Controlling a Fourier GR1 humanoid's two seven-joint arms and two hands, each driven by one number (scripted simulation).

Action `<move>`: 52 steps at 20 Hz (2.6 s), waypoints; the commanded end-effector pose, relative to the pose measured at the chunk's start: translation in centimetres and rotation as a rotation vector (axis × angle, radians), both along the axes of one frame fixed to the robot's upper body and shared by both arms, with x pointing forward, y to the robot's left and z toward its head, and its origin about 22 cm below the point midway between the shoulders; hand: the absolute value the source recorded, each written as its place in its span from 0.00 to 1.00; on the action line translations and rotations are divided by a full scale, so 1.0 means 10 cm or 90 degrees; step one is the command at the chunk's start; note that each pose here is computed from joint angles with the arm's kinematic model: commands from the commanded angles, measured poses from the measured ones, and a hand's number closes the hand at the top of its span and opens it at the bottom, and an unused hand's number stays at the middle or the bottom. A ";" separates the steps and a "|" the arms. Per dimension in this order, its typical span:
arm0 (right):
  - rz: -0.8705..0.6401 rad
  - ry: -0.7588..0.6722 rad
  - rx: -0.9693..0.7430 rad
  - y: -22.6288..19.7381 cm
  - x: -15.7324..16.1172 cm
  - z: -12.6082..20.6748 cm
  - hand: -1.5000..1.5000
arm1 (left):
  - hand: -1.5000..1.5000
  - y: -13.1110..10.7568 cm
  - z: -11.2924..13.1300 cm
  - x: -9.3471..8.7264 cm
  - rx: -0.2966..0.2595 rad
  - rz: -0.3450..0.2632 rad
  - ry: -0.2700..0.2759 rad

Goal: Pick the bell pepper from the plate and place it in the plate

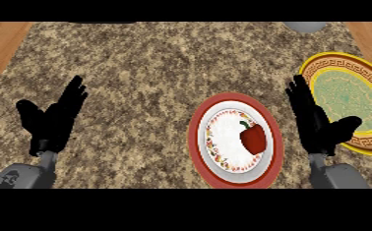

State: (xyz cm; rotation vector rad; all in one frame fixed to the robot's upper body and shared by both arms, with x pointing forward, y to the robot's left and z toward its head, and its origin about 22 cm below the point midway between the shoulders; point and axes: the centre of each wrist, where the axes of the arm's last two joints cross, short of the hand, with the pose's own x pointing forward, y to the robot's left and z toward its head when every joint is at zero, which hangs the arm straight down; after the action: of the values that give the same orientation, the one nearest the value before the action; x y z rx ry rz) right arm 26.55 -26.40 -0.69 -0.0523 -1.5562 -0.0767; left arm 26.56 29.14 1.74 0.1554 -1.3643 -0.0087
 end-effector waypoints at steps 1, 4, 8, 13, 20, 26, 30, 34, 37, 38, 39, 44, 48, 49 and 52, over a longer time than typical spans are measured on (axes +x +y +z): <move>0.107 0.006 -0.010 0.00 0.18 0.13 1.00 | 0.50 0.08 -0.03 -0.09 0.010 0.000 0.006; 0.357 -0.065 -0.031 0.19 0.39 0.46 1.00 | 0.50 0.05 0.17 0.17 0.044 -0.017 -0.048; 0.394 -0.248 -0.449 -0.15 0.57 1.23 1.00 | 0.50 -0.03 0.11 0.12 0.046 -0.040 -0.022; 0.422 -0.221 -0.087 -0.44 0.42 -0.08 0.00 | 0.50 -0.25 0.07 0.13 0.023 -0.050 -0.030; 0.561 -0.230 -0.305 -0.79 0.63 0.02 0.00 | 0.50 -0.14 0.05 0.20 0.025 -0.050 -0.026; 0.590 -0.213 -0.401 -0.69 0.88 0.36 0.00 | 0.50 -0.15 0.00 0.17 0.045 -0.033 -0.021; 0.635 -0.193 -0.447 -0.44 0.86 0.39 0.00 | 0.50 -0.11 0.01 0.10 0.033 -0.029 -0.021; 0.688 -0.135 -0.512 -0.30 0.76 0.35 0.00 | 0.50 0.02 -0.05 0.12 0.036 -0.022 -0.016; 0.682 -0.127 -0.572 -0.37 0.76 0.32 0.00 | 0.50 -0.08 0.01 0.08 0.032 -0.032 -0.012; 0.693 -0.138 -0.593 -0.17 0.70 0.34 0.00 | 0.50 -0.04 -0.03 0.11 0.034 -0.026 -0.023; 0.681 -0.131 -0.607 -0.40 0.66 0.34 0.00 | 0.50 -0.02 -0.11 0.08 0.038 -0.029 -0.023; 0.692 -0.103 -0.670 -0.25 0.68 0.28 0.00 | 0.50 -0.01 0.09 0.18 0.041 -0.025 -0.018; 0.722 -0.072 -0.721 -0.12 0.72 0.28 0.00 | 0.50 0.03 -0.09 -0.03 0.035 -0.027 -0.020; 0.720 -0.079 -0.717 0.15 0.74 0.28 0.00 | 0.50 0.04 -0.02 0.07 0.041 -0.031 -0.021; 0.736 -0.063 -0.731 0.13 0.73 0.29 0.00 | 0.50 -0.14 0.02 0.11 0.032 -0.028 -0.023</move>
State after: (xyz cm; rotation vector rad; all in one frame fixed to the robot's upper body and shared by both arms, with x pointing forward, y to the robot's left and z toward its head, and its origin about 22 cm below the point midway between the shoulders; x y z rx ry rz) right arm 34.01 -25.96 2.51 -0.0293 -1.3709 1.6899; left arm 27.90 28.54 1.60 0.1768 -1.4055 -0.0834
